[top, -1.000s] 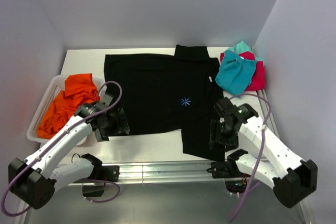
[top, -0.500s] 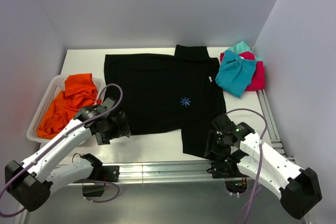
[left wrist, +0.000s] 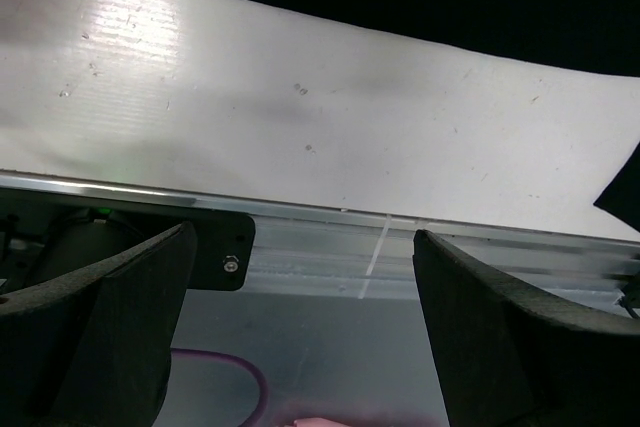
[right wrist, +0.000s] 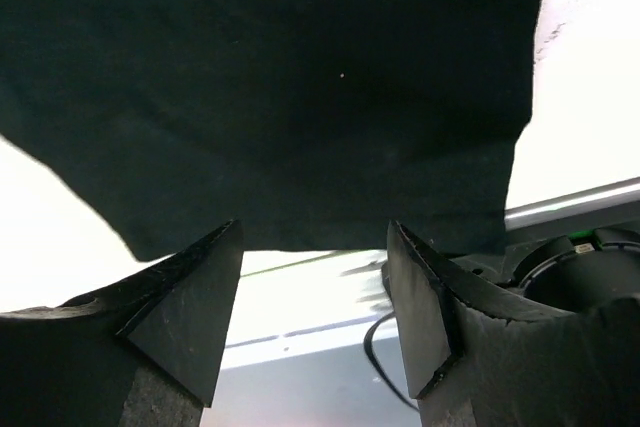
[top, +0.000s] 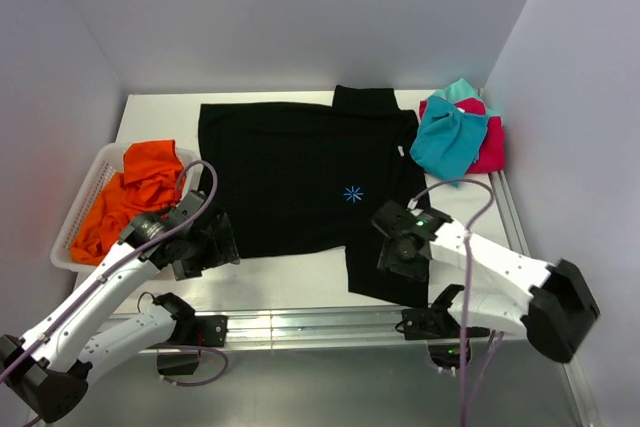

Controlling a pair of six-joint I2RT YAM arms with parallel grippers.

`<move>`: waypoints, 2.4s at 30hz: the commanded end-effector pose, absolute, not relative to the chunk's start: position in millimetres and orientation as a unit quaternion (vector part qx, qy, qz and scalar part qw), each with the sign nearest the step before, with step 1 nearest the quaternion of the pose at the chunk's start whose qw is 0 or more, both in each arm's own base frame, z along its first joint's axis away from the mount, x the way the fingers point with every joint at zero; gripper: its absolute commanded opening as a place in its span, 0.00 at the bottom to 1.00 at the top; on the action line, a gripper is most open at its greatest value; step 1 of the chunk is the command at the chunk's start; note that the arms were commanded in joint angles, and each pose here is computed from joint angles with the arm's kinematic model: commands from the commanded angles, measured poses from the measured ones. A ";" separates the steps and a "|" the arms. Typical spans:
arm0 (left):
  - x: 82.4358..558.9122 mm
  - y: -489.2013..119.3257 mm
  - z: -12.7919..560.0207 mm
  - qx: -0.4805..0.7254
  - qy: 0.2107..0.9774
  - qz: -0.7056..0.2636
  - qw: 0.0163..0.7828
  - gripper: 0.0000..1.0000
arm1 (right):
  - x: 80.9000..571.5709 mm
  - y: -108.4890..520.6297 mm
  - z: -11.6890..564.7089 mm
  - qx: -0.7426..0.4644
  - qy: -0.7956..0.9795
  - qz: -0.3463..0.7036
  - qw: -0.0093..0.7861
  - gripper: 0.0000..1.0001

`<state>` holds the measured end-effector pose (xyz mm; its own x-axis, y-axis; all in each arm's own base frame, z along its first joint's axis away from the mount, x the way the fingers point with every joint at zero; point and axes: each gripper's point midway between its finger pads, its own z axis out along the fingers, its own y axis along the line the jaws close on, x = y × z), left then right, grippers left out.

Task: Fold and stack the t-shirts
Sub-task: Fold the tshirt

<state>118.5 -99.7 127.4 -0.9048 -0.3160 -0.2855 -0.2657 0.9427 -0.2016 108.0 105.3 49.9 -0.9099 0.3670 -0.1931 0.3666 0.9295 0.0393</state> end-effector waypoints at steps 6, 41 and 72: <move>109.8 -96.7 133.8 -0.133 0.971 -0.098 0.172 0.97 | 108.9 139.6 34.1 0.103 0.989 -0.067 0.084 0.67; 108.1 -86.5 144.7 -0.147 0.970 -0.075 0.177 0.97 | 83.1 155.9 -40.9 0.057 0.994 -0.034 0.091 0.00; 183.2 -104.9 57.9 -0.293 0.953 -0.022 0.077 0.93 | 186.8 123.4 125.2 0.036 0.973 -0.086 0.210 0.00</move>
<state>164.6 -103.3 63.7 -0.8754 -0.4615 -0.1437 -0.4654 0.8851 -0.0071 179.6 137.8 107.1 -0.9309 0.0457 -0.3625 0.0982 0.9869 -0.1277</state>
